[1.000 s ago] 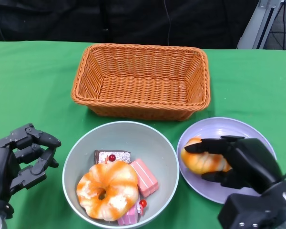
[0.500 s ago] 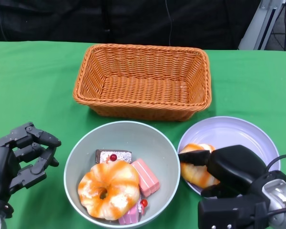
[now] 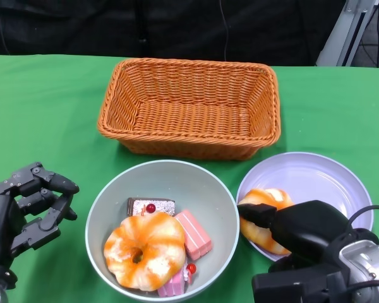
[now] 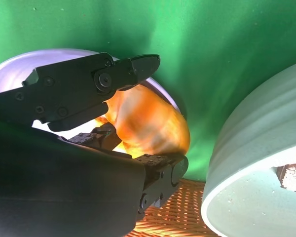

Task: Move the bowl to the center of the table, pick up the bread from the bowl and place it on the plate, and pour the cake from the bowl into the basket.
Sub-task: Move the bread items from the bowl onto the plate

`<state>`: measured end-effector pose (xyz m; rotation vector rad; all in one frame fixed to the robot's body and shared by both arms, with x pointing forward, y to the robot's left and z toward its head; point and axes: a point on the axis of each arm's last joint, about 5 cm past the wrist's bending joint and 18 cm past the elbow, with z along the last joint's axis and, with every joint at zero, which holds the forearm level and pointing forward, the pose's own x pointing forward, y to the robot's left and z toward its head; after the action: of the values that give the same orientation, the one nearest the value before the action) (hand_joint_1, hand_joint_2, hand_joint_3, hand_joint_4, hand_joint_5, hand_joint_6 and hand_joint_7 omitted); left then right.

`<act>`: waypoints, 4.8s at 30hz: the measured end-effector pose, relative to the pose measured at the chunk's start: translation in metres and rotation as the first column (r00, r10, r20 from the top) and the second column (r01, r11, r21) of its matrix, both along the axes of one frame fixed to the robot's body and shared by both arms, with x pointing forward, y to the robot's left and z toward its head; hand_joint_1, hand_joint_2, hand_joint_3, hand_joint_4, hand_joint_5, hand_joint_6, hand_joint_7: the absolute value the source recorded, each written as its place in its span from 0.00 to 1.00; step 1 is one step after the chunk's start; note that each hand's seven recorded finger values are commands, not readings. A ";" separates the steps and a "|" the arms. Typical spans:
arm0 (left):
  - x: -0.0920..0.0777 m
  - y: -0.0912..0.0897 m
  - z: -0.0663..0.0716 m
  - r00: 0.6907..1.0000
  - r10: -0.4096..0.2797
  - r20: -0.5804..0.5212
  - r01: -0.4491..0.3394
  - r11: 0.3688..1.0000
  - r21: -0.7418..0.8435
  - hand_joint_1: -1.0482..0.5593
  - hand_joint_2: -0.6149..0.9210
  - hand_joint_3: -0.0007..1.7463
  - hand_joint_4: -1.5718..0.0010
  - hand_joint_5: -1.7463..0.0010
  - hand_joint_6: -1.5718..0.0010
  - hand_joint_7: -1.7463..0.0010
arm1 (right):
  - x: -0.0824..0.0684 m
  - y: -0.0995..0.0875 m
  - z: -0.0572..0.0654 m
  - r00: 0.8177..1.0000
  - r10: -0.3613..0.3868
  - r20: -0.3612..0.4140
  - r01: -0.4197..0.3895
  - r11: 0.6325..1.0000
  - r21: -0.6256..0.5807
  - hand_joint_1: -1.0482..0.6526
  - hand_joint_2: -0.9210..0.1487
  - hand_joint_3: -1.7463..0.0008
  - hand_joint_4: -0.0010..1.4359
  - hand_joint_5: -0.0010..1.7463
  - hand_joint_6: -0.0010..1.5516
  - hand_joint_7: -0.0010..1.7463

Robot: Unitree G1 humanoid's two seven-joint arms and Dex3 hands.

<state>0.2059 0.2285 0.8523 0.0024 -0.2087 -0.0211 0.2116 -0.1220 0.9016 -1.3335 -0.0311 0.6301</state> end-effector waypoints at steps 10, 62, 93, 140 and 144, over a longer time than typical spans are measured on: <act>0.000 0.000 0.000 1.000 -0.003 0.000 0.003 1.000 0.001 0.59 0.88 0.40 0.51 0.15 0.47 0.37 | -0.011 -0.009 0.006 0.999 -0.043 0.005 0.043 0.998 0.042 0.30 0.00 0.99 0.25 0.02 0.23 0.01; 0.001 0.004 -0.002 1.000 -0.013 -0.019 0.014 1.000 0.020 0.60 0.89 0.39 0.53 0.14 0.49 0.36 | -0.008 -0.028 0.027 0.981 -0.152 0.118 0.119 0.961 0.250 0.32 0.00 0.98 0.44 0.00 0.31 0.00; 0.000 0.010 -0.004 1.000 -0.005 -0.029 0.005 1.000 0.008 0.61 0.90 0.39 0.52 0.15 0.48 0.36 | 0.007 -0.034 0.014 0.962 -0.238 0.134 0.226 0.969 0.095 0.30 0.00 0.97 0.34 0.00 0.45 0.03; 0.000 0.011 -0.004 1.000 -0.004 -0.031 0.005 1.000 0.009 0.61 0.90 0.39 0.52 0.16 0.48 0.37 | 0.007 -0.033 0.022 0.960 -0.235 0.155 0.189 0.945 0.267 0.34 0.00 0.98 0.96 0.05 0.34 0.04; 0.000 0.011 -0.004 1.000 -0.005 -0.031 0.005 1.000 0.009 0.61 0.90 0.39 0.52 0.16 0.48 0.37 | 0.007 -0.035 0.024 0.967 -0.219 0.126 0.182 0.949 0.257 0.34 0.00 0.99 0.93 0.03 0.38 0.03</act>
<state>0.2055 0.2391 0.8484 0.0105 -0.1777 -0.0267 0.2186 -0.1572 0.9257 -1.1269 -0.0936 0.3370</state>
